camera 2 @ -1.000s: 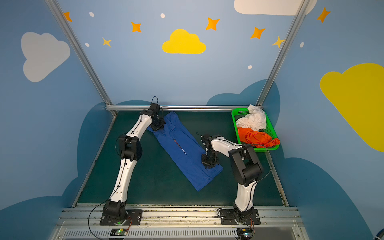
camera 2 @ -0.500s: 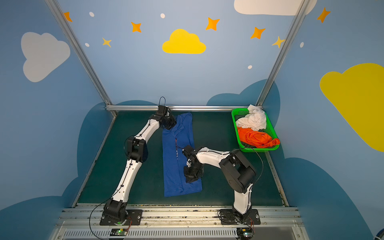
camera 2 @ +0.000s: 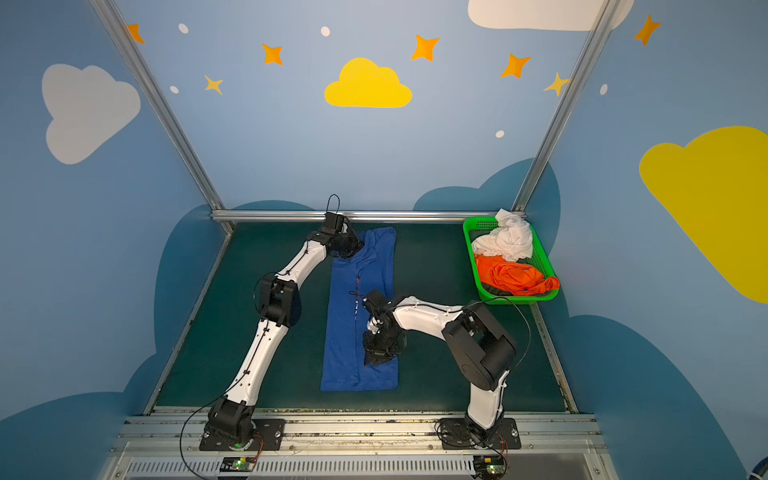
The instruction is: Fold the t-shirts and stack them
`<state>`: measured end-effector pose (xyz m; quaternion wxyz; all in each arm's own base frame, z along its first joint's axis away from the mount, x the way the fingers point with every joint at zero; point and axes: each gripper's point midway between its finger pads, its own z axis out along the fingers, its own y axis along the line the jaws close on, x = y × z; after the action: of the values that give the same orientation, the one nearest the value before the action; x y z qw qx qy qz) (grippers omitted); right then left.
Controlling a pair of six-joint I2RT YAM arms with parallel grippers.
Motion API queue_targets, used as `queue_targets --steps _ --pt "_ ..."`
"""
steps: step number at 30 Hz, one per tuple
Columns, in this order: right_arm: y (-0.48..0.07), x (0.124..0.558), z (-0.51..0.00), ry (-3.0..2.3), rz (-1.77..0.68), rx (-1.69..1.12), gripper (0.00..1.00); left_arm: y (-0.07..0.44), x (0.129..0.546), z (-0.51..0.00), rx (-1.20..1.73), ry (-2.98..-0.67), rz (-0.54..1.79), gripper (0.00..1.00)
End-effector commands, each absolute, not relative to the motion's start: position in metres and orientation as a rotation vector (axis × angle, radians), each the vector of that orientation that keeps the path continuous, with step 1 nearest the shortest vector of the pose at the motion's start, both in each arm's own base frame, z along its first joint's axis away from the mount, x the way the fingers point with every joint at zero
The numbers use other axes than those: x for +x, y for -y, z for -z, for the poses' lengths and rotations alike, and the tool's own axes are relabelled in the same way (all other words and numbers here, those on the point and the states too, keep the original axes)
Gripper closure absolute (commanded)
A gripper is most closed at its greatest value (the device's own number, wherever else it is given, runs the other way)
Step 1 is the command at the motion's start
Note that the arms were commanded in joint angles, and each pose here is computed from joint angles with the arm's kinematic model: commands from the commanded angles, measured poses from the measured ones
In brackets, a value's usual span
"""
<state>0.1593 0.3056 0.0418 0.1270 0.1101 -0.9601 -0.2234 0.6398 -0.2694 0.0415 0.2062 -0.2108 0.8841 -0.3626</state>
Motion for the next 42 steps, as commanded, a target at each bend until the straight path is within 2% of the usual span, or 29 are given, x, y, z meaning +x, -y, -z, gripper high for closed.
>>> queue_targets --steps 1,8,11,14,17,20,26,30,35,37,42 --pt "-0.313 0.170 -0.078 2.862 0.764 0.379 0.66 0.261 0.629 -0.091 -0.505 -2.455 0.884 0.63" --pt "-0.270 0.175 -0.101 2.984 0.683 0.367 0.61 0.236 0.601 -0.130 -0.476 -2.513 0.710 0.53" --pt "-0.246 0.174 -0.105 3.024 0.652 0.333 0.58 0.224 0.576 -0.137 -0.423 -2.581 0.613 0.42" --pt "-0.231 0.170 -0.102 3.043 0.646 0.300 0.56 0.206 0.545 -0.142 -0.399 -2.608 0.472 0.39" --pt "-0.225 0.161 -0.093 3.028 0.657 0.273 0.52 0.186 0.503 -0.149 -0.420 -2.606 0.404 0.39" --pt "-0.223 0.151 -0.080 3.002 0.668 0.262 0.46 0.167 0.440 -0.141 -0.452 -2.657 0.358 0.40" --pt "-0.220 0.136 -0.056 2.968 0.617 0.258 0.41 0.153 0.299 -0.102 -0.494 -2.850 0.305 0.41" --pt "-0.224 0.128 -0.045 2.942 0.628 0.246 0.41 0.157 0.226 -0.074 -0.478 -2.975 0.243 0.25" --pt "-0.219 0.117 -0.028 2.922 0.576 0.214 0.42 0.165 0.175 -0.054 -0.495 -3.038 0.228 0.24" --pt "-0.217 0.115 -0.022 2.918 0.559 0.199 0.43 0.173 0.162 -0.044 -0.511 -3.060 0.290 0.25" --pt "-0.219 0.110 -0.013 2.897 0.529 0.200 0.51 0.187 0.137 -0.028 -0.474 -3.129 0.285 0.24"
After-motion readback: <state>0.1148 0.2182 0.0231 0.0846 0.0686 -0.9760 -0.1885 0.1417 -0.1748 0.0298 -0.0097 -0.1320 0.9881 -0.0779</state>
